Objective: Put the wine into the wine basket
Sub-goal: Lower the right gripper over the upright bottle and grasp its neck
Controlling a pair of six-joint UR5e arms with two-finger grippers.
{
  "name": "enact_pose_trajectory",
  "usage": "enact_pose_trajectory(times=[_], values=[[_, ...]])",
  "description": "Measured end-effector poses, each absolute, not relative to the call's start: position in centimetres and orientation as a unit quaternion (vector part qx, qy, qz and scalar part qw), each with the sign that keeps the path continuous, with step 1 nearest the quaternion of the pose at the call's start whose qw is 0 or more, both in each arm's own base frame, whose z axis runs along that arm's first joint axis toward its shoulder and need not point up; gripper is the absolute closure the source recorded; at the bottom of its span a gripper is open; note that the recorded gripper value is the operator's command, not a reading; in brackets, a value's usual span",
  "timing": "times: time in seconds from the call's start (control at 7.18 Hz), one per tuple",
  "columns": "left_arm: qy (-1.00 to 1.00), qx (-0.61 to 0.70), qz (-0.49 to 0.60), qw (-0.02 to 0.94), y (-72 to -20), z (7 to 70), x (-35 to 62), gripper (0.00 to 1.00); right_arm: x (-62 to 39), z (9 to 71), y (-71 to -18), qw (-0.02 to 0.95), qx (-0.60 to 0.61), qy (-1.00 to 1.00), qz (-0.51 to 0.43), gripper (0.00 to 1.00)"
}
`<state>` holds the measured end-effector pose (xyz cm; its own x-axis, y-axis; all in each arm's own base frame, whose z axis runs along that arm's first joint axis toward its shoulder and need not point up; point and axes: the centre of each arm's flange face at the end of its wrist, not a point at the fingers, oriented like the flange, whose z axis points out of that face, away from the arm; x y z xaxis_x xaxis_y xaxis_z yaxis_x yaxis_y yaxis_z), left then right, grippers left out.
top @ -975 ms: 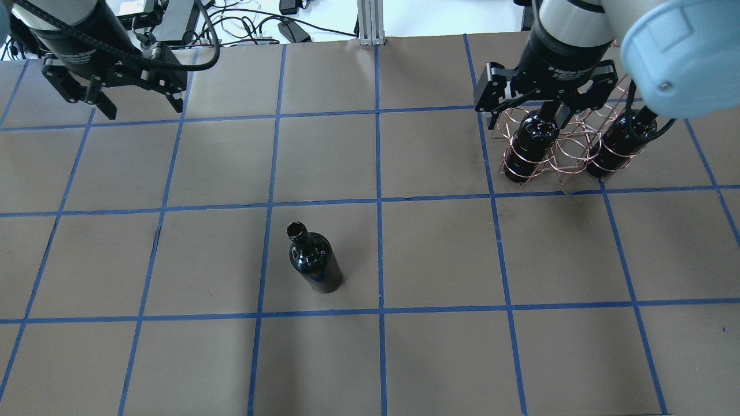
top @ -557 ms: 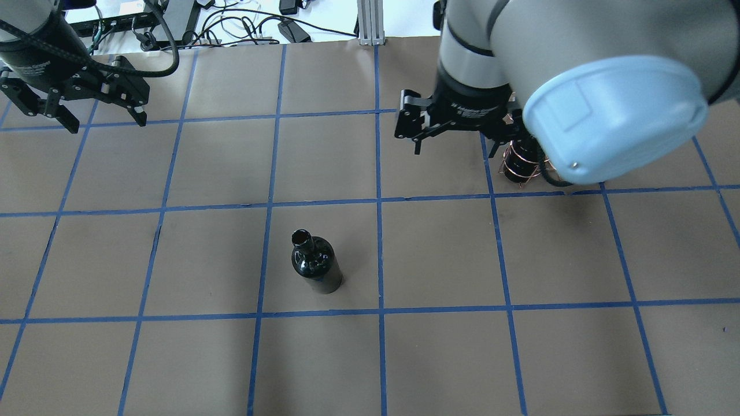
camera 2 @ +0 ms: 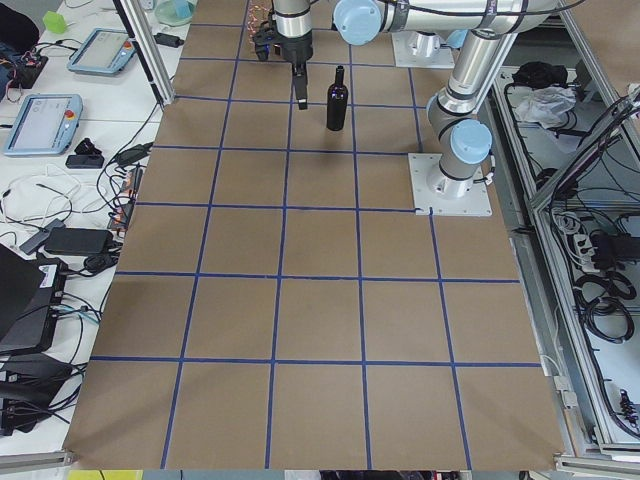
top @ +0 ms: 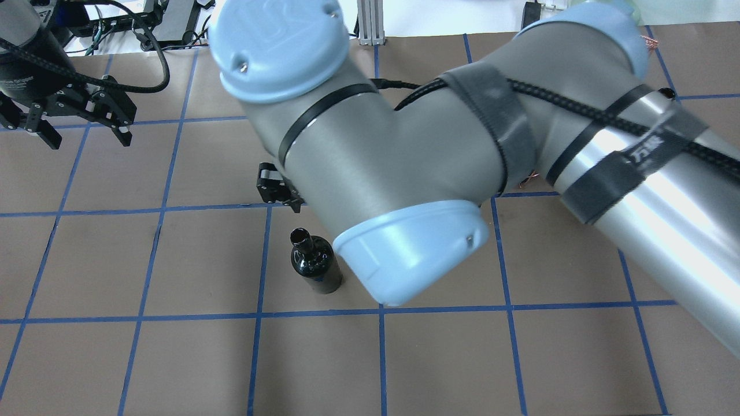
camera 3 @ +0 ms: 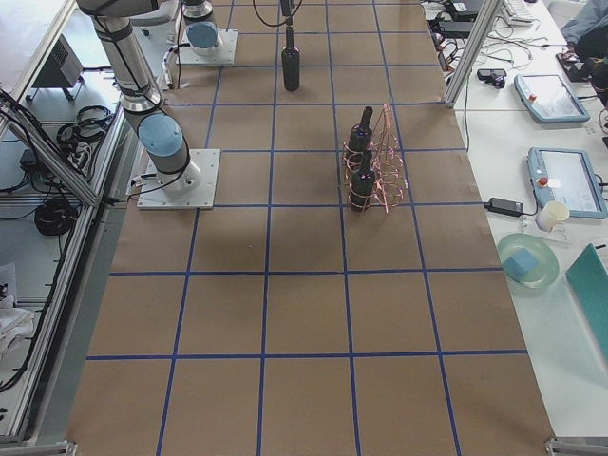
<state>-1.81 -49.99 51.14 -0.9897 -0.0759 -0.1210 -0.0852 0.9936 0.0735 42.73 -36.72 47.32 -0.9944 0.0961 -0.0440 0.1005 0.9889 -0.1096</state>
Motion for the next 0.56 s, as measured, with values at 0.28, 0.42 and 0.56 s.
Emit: enact_pose_trajectory(times=[0.28,0.42,0.56], values=[[0.997,-0.04,0.04,0.058,-50.0,51.0,-1.8,0.0,44.9,44.4,-37.5,0.019,0.056,0.997,-0.046,0.01],[0.997,-0.04,0.041,0.058,-50.0,51.0,-1.8,0.0,45.7,42.7,-38.1,0.019,0.06,0.997,-0.033,0.01],[0.997,-0.04,0.041,0.058,-50.0,51.0,-1.8,0.0,46.3,41.4,-38.4,0.02,0.062,0.998,-0.024,0.01]])
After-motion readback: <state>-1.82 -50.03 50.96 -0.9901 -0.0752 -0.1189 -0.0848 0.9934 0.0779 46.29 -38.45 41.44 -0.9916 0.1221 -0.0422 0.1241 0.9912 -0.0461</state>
